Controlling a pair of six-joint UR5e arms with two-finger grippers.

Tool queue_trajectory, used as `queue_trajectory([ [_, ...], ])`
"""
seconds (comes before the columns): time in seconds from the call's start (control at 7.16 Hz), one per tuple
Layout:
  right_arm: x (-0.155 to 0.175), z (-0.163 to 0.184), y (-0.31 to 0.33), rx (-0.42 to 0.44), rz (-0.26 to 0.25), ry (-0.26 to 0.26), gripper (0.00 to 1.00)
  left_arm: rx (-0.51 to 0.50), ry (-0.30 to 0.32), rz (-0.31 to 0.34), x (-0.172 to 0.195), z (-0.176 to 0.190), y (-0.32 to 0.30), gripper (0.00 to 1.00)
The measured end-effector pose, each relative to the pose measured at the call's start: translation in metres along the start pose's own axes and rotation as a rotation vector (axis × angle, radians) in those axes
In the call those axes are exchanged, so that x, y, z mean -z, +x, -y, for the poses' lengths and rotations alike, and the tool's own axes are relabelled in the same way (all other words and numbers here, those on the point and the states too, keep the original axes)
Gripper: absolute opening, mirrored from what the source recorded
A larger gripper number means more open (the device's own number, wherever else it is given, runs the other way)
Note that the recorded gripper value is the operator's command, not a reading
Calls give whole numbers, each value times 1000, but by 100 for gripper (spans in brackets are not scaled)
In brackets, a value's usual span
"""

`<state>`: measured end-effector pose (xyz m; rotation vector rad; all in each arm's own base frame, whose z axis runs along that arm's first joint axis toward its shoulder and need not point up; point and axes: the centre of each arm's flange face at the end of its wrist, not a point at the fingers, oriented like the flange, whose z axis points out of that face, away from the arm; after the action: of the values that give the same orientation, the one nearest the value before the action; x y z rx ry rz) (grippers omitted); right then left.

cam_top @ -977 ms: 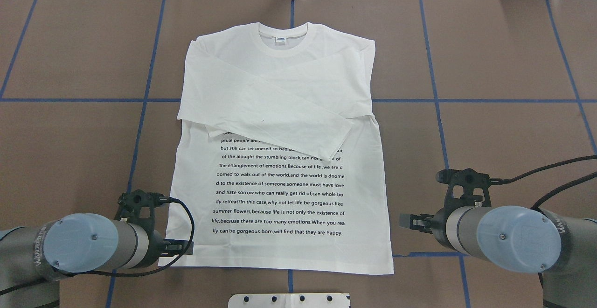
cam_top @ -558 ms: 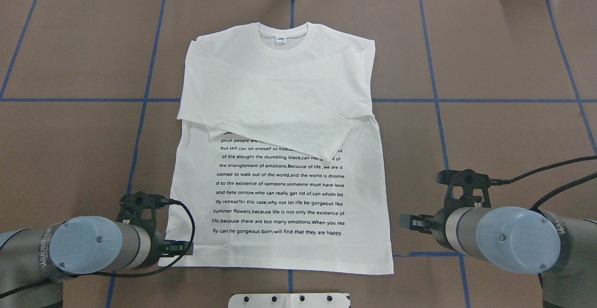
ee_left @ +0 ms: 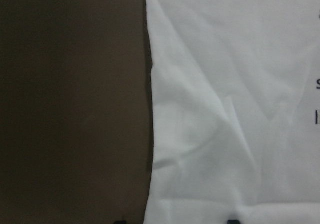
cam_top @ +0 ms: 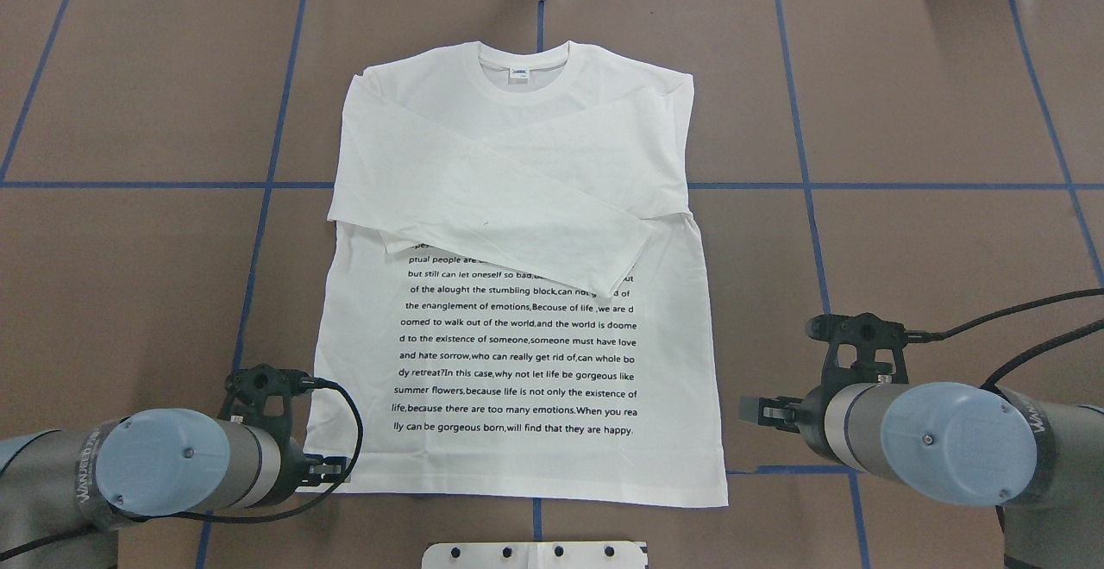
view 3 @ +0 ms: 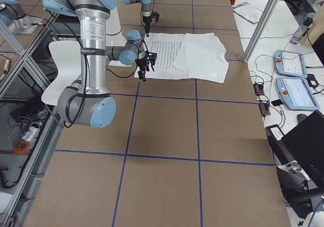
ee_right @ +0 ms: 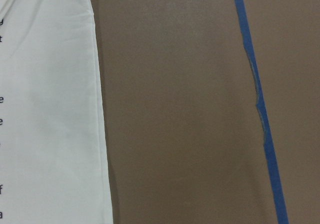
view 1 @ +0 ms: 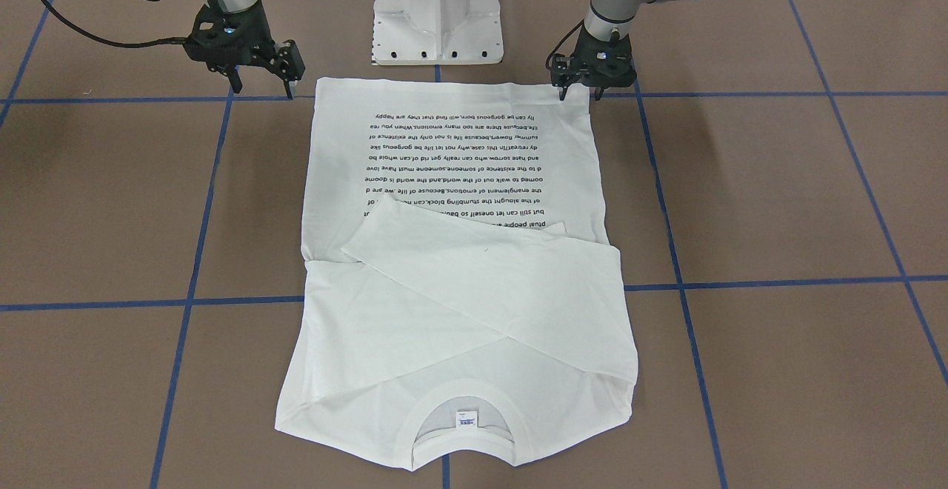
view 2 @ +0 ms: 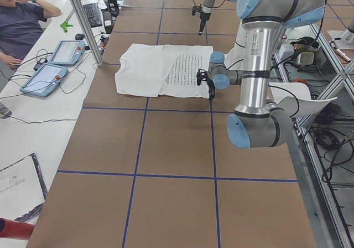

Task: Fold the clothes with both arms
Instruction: 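Lower both grippers to the hem corners nearest the robot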

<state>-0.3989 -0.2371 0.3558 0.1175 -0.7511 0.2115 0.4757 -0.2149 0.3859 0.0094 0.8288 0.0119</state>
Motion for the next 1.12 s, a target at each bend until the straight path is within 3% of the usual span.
queue_trajectory([
  [0.28, 0, 0, 0, 0, -1, 0, 100, -6, -9, -4, 0, -4, 2, 5],
  [0.42, 0, 0, 0, 0, -1, 0, 100, -7, -11, -6, 2, -6, 3, 0],
  [1.12, -1, -3, -1, -12, 1, 0, 100, -12, -3, -41, 22, -6, 11, 0],
])
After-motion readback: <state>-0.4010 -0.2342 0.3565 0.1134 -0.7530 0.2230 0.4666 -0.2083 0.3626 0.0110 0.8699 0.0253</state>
